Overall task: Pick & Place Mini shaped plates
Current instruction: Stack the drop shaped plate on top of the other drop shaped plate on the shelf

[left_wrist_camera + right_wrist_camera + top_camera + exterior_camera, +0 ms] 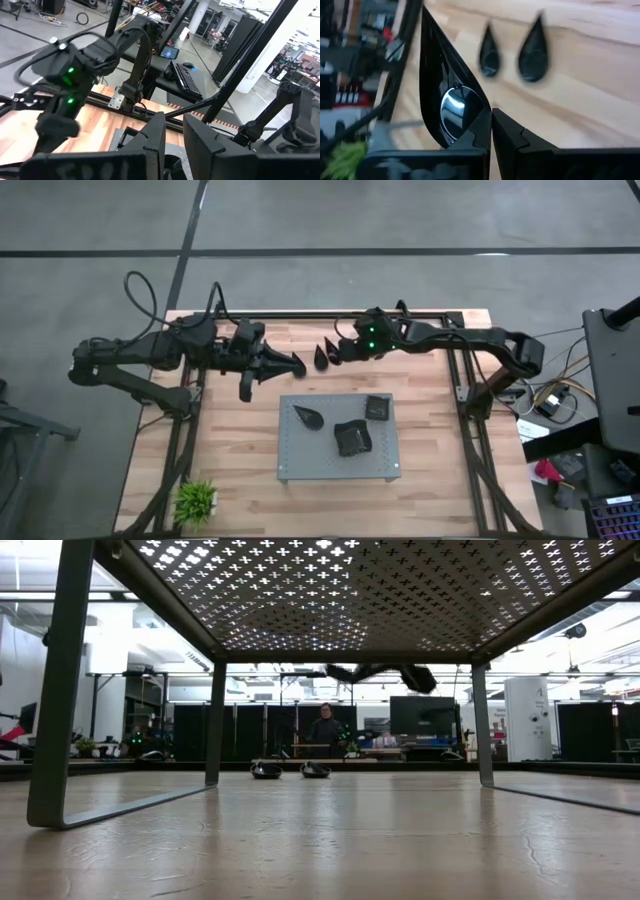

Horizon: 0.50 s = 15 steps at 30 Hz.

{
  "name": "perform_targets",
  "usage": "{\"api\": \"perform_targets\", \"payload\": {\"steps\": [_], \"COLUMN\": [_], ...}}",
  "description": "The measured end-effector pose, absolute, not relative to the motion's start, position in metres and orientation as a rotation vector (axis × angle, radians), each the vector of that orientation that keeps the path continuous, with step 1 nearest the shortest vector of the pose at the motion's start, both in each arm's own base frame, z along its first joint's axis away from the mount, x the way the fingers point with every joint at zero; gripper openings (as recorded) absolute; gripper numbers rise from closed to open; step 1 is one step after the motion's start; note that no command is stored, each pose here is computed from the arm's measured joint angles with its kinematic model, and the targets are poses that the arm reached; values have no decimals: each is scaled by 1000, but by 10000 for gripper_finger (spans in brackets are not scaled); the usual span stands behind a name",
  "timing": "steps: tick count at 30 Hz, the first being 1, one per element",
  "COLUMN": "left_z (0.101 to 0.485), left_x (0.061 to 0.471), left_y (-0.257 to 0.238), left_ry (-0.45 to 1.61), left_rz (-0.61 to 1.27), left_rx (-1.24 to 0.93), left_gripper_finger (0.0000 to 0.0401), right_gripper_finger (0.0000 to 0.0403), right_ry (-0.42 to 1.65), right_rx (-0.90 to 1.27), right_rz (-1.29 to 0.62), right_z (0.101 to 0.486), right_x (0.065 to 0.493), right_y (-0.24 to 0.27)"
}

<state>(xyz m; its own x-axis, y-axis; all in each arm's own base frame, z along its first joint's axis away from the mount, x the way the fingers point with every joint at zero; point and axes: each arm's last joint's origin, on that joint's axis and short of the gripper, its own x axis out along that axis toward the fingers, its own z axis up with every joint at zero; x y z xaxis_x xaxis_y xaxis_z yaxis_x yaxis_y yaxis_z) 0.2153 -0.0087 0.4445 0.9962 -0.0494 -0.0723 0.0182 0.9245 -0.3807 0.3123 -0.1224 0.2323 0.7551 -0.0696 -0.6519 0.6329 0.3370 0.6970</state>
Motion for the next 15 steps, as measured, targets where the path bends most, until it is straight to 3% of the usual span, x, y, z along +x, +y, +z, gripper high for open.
{"api": "perform_targets", "payload": {"steps": [15], "left_z": [465], "left_x": [175], "left_y": [-8], "left_ry": [-27], "left_rz": [-87], "left_rx": [-420], "left_gripper_finger": [62], "right_gripper_finger": [8], "right_ry": [806], "right_rx": [889], "right_rz": [-252], "right_z": [306], "right_x": [350], "right_y": [-67]}}
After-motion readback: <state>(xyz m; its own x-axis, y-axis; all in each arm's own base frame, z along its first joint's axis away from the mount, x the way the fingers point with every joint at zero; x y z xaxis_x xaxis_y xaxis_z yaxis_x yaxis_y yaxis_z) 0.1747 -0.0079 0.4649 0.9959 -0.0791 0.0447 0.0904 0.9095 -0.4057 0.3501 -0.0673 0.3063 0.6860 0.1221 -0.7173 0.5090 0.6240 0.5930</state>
